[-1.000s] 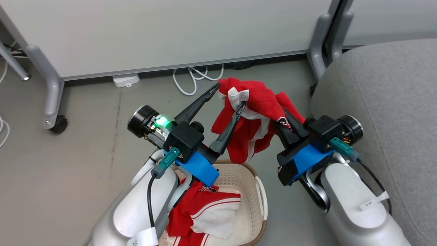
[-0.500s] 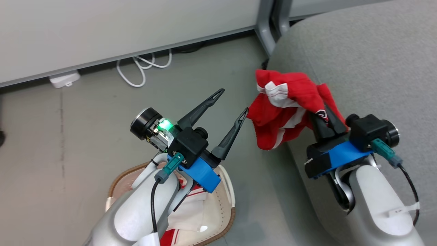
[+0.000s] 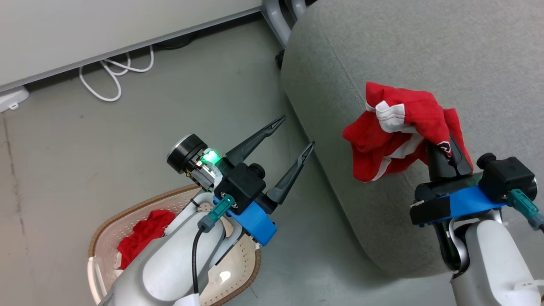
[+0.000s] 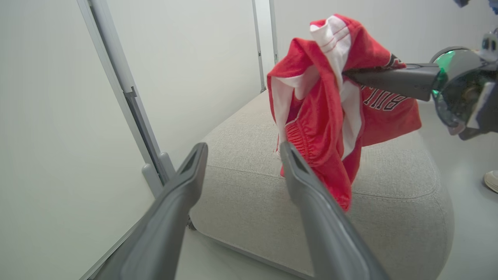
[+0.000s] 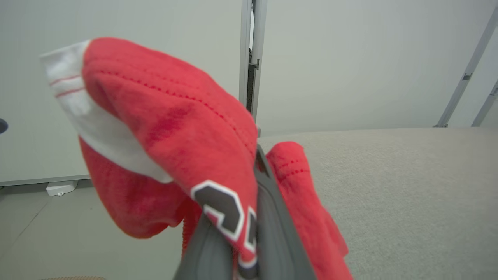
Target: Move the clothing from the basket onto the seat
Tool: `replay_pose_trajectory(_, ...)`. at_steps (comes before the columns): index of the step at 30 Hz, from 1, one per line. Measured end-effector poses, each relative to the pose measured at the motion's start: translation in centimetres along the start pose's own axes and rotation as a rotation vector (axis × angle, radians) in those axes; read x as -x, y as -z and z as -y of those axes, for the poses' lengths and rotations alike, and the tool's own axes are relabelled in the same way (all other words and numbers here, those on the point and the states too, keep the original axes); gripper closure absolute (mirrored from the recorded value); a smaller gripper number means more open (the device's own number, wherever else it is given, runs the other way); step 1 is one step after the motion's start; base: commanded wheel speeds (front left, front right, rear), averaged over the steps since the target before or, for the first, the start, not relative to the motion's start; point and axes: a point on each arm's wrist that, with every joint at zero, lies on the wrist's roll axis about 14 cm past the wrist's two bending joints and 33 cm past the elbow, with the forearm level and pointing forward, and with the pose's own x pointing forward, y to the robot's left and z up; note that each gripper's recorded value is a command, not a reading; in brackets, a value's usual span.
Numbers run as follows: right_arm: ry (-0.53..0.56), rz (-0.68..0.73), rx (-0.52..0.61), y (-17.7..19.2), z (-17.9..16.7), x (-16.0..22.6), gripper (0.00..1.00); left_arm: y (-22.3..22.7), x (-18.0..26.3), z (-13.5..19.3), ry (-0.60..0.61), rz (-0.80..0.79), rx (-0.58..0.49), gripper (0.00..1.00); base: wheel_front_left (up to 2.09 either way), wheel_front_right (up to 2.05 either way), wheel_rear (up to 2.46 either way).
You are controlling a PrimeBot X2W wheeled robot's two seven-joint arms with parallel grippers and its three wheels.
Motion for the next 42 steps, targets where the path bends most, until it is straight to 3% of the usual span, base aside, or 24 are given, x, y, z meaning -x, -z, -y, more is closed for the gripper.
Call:
replay_pose_trajectory(10, 0.027, 0.011, 0.003, -0.3, 0.5, 0.3, 1.0, 0.1, -0.9, -0.3, 0.012, 0.021, 0.019, 0.0, 0.0, 0.0, 0.0)
replay_pose_trajectory(19, 0.026, 0.14, 0.053, -4.2, 0.8, -4.7, 1.0, 1.1, -1.0, -2.9, -0.017, 0.031, 0.011, 0.0, 0.0, 0.0, 0.0)
replay_pose_trajectory(30, 0.213, 0.379, 0.166, -10.9, 8.0, -12.4, 1.0, 6.3, -1.5, -6.7, -0.017, 0.01, 0.02, 0.0, 0.0, 0.0, 0.0)
replay_pose_trajectory(34, 0.281, 0.347, 0.217, -9.1, 10.7, -13.6, 1.0, 9.0, -1.2, -7.4, -0.013, -0.015, 0.047, 0.0, 0.0, 0.0, 0.0)
replay_pose_trajectory(42, 0.427, 0.097, 0.231, 0.6, 16.0, -13.3, 1.0, 13.0, -0.4, -8.5, -0.022, -0.051, 0.086, 0.0, 0.0, 0.0, 0.0)
